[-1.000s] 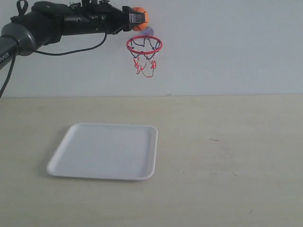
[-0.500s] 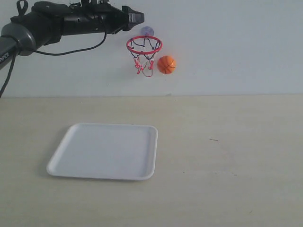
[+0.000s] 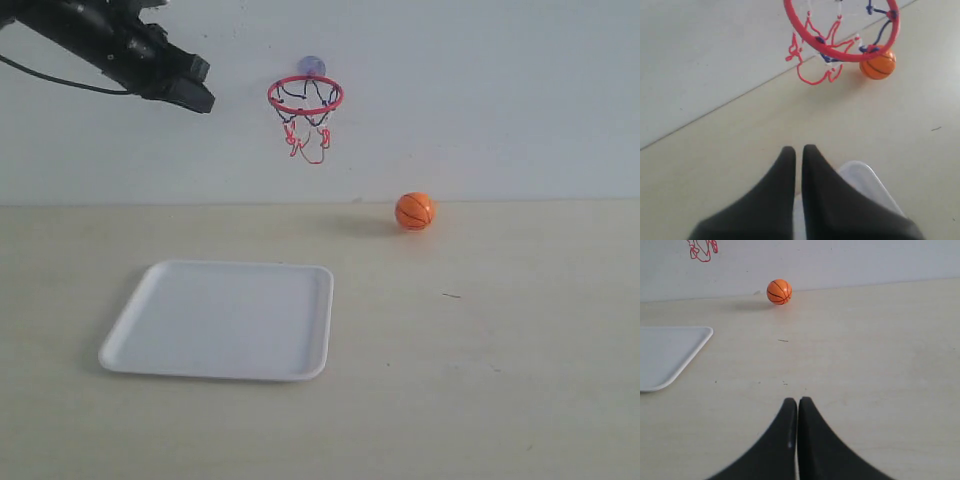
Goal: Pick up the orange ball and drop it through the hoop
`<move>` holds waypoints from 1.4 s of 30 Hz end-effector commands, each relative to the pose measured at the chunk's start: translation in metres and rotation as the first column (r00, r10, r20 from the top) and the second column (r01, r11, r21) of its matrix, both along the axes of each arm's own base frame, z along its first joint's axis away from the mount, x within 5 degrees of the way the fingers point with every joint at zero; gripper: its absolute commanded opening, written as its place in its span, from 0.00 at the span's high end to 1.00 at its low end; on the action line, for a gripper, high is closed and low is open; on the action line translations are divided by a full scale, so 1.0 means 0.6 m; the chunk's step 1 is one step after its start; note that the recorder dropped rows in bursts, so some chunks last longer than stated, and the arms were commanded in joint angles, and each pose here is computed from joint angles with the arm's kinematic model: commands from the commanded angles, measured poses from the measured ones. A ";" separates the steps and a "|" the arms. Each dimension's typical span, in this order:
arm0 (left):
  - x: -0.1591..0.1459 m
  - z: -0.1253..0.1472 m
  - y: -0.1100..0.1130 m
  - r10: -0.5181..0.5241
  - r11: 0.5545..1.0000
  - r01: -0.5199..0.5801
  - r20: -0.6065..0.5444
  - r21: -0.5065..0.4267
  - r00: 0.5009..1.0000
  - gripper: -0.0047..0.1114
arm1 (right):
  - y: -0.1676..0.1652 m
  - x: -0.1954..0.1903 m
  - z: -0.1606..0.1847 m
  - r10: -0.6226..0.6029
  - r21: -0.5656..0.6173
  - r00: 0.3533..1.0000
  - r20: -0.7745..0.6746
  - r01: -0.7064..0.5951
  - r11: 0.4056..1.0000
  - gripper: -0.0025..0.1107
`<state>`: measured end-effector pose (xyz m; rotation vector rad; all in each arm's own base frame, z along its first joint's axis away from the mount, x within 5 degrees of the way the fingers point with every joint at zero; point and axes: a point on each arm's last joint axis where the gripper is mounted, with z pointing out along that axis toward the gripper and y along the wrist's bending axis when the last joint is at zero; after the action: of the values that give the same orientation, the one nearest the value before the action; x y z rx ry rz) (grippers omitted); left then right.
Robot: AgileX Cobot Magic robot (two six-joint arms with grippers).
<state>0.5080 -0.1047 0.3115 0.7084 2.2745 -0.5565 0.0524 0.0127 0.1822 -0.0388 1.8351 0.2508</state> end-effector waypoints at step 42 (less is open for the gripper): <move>-0.468 -0.223 -0.051 -0.353 0.771 -0.041 -0.480 -0.636 0.803 0.92 | 0.000 0.000 0.001 0.000 -0.001 1.000 0.009 0.000 1.000 0.98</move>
<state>0.2280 -0.1354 0.1744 0.4107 2.3460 -1.7226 0.0524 0.0127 0.1822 -0.0388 1.8351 0.2508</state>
